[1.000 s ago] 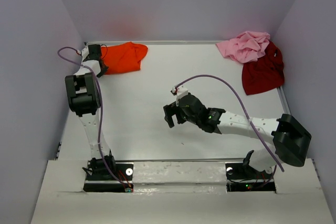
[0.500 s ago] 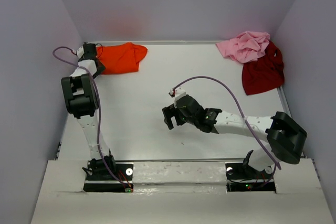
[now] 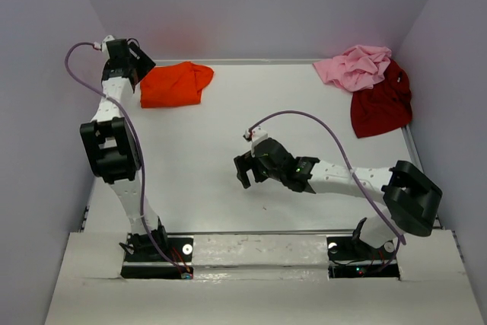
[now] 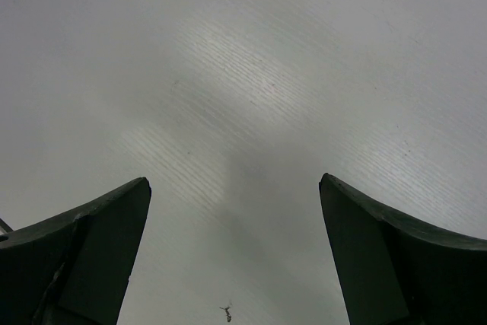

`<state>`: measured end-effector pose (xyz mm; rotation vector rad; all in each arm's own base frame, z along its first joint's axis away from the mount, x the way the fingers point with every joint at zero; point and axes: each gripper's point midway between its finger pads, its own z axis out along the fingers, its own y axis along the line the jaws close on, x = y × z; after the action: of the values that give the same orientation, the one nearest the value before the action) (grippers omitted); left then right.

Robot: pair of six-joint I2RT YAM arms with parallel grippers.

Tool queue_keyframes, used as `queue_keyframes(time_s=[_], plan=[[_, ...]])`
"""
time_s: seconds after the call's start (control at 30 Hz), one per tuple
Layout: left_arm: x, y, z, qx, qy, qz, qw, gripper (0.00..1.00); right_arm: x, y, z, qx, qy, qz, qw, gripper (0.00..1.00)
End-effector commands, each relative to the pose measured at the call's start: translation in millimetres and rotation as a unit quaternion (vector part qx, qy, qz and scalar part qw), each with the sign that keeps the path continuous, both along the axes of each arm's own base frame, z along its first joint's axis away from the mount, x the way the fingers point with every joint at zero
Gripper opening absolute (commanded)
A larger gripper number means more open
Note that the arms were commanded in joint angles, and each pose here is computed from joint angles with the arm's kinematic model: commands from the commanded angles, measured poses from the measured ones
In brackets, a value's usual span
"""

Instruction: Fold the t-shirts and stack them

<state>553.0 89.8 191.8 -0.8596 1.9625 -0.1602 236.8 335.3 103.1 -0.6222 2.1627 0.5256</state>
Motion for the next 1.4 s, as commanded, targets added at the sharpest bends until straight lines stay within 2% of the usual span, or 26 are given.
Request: queue_keyframes(time_s=[0.0,0.13,0.27,0.37,0.57,0.67,0.83,0.9,1.13,1.37], plan=[[32.0,-55.1,-6.5,-0.055,-0.026,-0.110,0.992,0.86,11.1,20.2,19.0,0.030,-0.019,0.005,0.999,0.97],[52.6,-89.4,-18.7,-0.078,-0.045,-0.188,0.978,0.86,10.1,22.7,18.1,0.031,-0.016,0.010,0.999,0.97],[68.7,-108.0,-39.9,-0.110,-0.053,-0.235,0.964,0.86,10.0,24.3,15.5,0.028,-0.013,0.013,0.999,0.97],[80.0,-114.9,-54.1,-0.121,-0.069,-0.253,0.957,0.86,10.6,25.4,12.3,0.024,-0.012,0.015,1.000,0.97],[90.2,-114.1,-76.0,-0.127,-0.064,-0.253,0.957,0.86,13.5,26.8,9.8,0.016,-0.015,0.015,1.000,0.97],[91.7,-104.1,-96.8,-0.118,-0.038,-0.235,0.964,0.86,14.1,27.7,11.9,0.017,-0.015,0.015,1.000,0.97],[97.2,-68.5,-121.0,-0.050,0.021,-0.180,0.982,0.86,14.5,28.8,13.9,0.019,-0.016,0.016,1.000,0.97],[93.5,-56.7,-130.3,-0.036,0.041,-0.173,0.983,0.86,14.0,29.2,13.2,0.019,-0.014,0.016,1.000,0.97],[85.7,-10.2,-135.3,0.003,0.066,-0.120,0.991,0.86,12.8,28.6,13.8,0.022,-0.012,0.016,1.000,0.97],[87.9,10.6,-126.1,0.048,0.068,-0.098,0.992,0.86,10.9,26.3,10.9,0.020,-0.010,0.016,1.000,0.97]])
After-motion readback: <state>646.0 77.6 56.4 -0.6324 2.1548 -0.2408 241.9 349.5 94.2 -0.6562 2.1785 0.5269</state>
